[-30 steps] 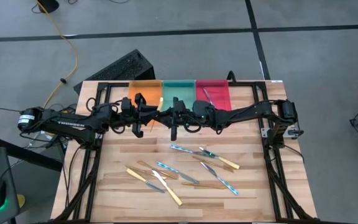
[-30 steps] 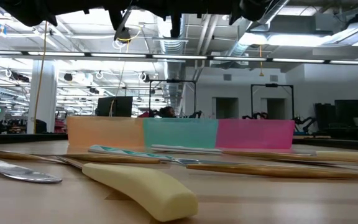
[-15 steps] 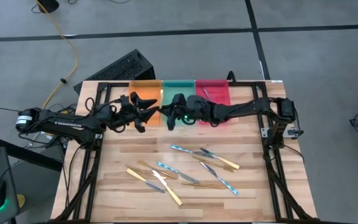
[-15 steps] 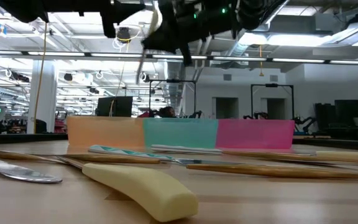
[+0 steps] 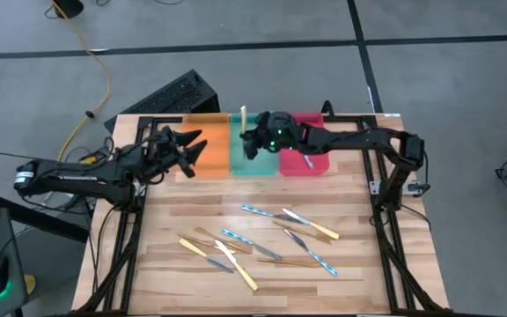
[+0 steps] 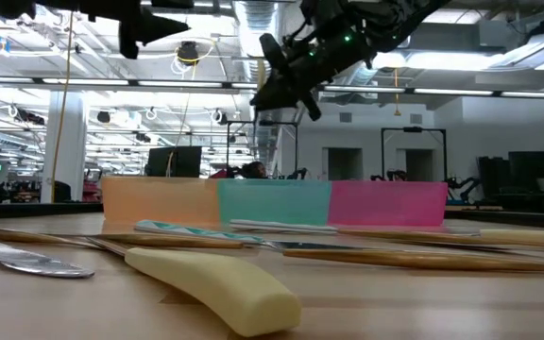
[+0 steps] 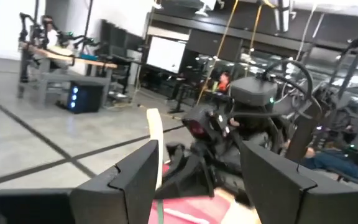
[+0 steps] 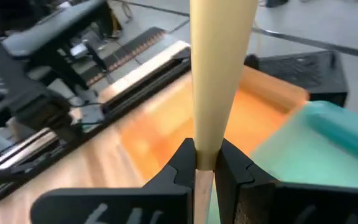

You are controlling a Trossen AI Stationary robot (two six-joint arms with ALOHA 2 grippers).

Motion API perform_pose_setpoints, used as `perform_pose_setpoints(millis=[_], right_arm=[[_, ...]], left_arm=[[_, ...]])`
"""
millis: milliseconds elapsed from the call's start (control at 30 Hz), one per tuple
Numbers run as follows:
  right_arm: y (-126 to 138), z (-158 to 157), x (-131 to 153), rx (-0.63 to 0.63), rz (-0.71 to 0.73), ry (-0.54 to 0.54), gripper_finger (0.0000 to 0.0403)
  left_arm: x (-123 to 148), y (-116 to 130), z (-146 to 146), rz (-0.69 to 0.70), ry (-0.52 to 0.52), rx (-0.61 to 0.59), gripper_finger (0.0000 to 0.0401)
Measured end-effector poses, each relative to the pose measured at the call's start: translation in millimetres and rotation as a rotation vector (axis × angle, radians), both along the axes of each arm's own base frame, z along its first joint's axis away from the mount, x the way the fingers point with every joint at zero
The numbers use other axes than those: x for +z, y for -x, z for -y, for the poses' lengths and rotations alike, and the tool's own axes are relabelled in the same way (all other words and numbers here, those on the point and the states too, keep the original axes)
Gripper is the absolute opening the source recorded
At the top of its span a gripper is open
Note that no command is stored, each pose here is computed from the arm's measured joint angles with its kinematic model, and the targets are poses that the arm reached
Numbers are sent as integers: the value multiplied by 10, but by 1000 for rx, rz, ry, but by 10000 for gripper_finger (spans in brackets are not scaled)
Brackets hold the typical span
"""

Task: Sort silverware by color (type)
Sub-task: Put the yellow table knife into the blue bin

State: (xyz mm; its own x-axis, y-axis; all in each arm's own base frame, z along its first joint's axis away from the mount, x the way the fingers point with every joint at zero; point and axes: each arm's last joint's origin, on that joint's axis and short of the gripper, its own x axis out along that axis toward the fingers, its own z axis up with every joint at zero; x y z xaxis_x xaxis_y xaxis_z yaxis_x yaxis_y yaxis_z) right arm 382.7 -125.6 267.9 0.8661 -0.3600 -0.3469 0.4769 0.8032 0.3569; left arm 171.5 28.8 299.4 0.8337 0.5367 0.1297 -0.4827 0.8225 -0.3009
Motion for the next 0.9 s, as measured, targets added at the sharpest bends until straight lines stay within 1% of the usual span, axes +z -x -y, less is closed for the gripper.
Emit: perform_pose_setpoints(millis=[133,233,300,367,433,467,600,700,767,900], right_arm=[[59,171,93,-36,-108,-16,39],[8,272,145,-33,-192,0,39],[-26,334,109,-33,-268,-9,39],[-97,402,107,-30,-297,-3,39],[-131,447,59,-22,-377,-15,39],[-169,480,49,-22,-390,-17,39],[-258,572,-142,-13,-497,-46,39],[-308,595,-242,-10,-535,-64,39],[-350,611,-287,-3,-525,-66,39],[-395,619,-540,16,-588,-112,39]], left_arm=[[1,78,-1,-21,11,29,208],[-26,90,-6,-52,16,54,208],[-44,92,-10,-70,21,70,208],[-56,94,-13,-83,24,85,208],[-69,94,-15,-94,29,93,208],[-75,94,-16,-96,35,94,208],[-88,97,-18,-102,48,104,208],[-90,97,-18,-103,50,105,208],[-94,97,-19,-107,51,108,208],[-108,97,-19,-115,62,109,208]])
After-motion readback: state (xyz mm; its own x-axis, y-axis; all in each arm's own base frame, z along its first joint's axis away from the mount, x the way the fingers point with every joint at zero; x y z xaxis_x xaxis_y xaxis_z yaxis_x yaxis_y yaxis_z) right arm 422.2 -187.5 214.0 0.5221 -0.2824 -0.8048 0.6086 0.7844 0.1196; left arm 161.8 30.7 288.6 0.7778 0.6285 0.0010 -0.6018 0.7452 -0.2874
